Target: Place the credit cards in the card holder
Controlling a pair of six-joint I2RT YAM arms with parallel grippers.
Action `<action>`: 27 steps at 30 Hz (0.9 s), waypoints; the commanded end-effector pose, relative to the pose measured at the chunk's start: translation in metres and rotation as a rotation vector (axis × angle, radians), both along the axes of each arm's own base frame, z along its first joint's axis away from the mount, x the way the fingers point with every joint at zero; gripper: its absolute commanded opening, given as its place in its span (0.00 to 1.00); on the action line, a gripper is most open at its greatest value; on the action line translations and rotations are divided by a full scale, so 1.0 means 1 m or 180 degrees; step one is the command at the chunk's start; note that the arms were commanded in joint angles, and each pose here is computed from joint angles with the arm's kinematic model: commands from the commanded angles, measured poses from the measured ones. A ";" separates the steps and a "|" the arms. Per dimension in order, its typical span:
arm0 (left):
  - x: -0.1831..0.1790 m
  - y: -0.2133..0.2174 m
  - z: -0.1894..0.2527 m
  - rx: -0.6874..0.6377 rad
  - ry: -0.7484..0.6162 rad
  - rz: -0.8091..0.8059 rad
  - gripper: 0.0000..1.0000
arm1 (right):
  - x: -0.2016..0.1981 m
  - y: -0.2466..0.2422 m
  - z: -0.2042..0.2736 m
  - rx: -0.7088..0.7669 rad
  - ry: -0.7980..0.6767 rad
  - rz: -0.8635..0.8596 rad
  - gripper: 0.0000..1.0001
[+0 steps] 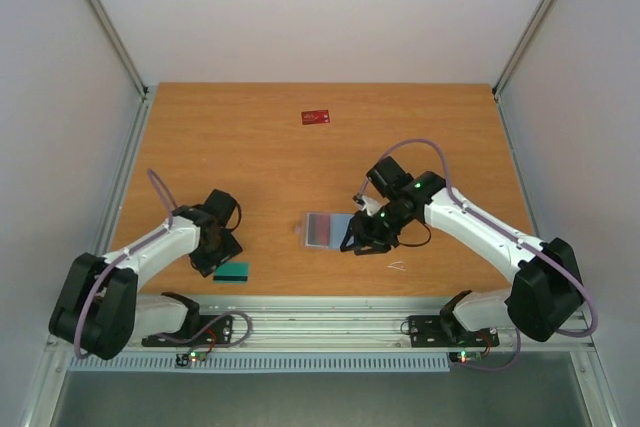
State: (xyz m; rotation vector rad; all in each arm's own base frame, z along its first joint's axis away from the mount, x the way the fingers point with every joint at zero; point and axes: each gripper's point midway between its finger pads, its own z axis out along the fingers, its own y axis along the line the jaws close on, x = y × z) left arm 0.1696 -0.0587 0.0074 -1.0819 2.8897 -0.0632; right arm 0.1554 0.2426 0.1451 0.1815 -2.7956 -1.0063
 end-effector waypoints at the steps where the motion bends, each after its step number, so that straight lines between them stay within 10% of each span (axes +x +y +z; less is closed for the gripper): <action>1: -0.013 -0.038 -0.020 -0.0417 0.0227 -0.0076 0.64 | -0.001 0.000 -0.001 0.0040 -0.0043 -0.0085 0.42; 27: -0.010 -0.191 -0.031 -0.0628 0.0319 -0.1340 0.63 | -0.021 -0.018 -0.028 -0.0032 0.0031 -0.0262 0.42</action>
